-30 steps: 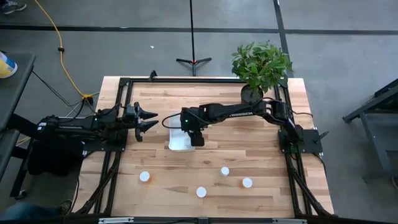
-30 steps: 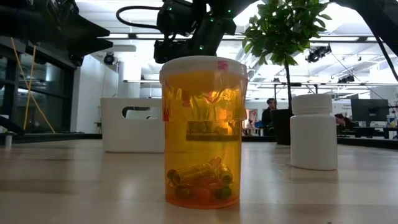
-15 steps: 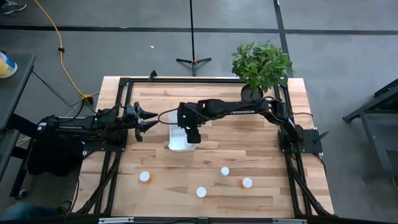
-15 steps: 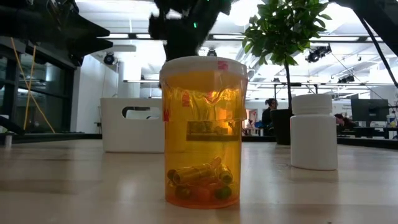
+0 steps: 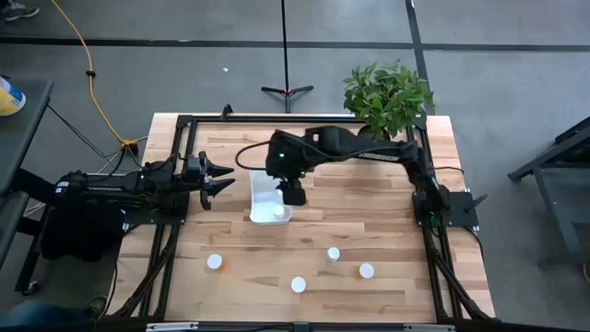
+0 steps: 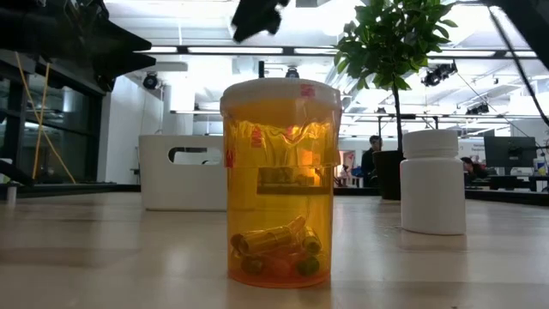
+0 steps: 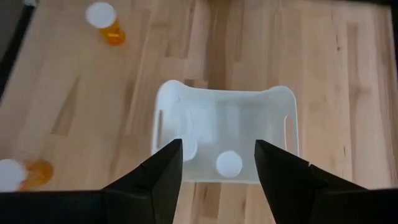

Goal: Pick and place pill bottles into a basket
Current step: Put the white pill bottle into the white bin

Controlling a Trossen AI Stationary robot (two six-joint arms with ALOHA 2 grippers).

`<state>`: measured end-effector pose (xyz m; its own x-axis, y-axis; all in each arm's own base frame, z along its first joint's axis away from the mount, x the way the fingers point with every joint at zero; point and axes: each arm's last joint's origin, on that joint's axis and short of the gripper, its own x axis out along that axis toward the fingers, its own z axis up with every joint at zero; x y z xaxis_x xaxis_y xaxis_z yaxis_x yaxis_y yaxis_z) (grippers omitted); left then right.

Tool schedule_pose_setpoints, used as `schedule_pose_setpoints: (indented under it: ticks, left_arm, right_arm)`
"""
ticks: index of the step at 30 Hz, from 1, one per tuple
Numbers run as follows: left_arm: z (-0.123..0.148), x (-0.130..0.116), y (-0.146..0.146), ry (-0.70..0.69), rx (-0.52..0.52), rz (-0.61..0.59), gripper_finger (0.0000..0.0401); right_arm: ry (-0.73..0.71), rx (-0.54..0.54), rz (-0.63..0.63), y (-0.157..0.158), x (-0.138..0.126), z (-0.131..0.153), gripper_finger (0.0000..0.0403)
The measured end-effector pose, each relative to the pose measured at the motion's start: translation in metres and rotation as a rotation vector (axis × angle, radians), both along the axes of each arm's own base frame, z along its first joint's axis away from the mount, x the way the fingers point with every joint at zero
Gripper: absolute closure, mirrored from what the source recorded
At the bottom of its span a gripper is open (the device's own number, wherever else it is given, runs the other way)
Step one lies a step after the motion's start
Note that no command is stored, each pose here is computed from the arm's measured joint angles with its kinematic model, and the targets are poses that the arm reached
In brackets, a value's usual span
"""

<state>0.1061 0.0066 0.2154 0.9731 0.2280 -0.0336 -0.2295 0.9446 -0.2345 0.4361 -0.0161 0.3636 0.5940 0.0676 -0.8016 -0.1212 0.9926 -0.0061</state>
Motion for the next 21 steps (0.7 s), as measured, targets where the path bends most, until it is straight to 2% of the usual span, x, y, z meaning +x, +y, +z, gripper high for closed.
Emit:
schedule_pose_setpoints:
  ticks: [6,11,15,21]
  left_arm:
    - [0.0,0.0,0.0,0.005,0.0,0.0,0.0197]
    - [-0.001,0.0,0.0,0.007,0.0,0.0,0.0197]
    - [-0.001,0.0,0.0,0.008,0.001,0.0,0.0197]
    - [-0.001,0.0,0.0,0.008,0.003,0.0,0.0197]
  right_arm:
    - [-0.077,-0.014,-0.033,0.02,-0.037,0.015,0.0211]
    - [-0.092,0.051,-0.084,0.034,-0.069,-0.003,0.0211]
    - [-0.081,0.033,-0.11,0.05,-0.103,-0.023,0.0211]
    - [-0.018,0.071,0.063,0.086,-0.142,-0.064,0.0211]
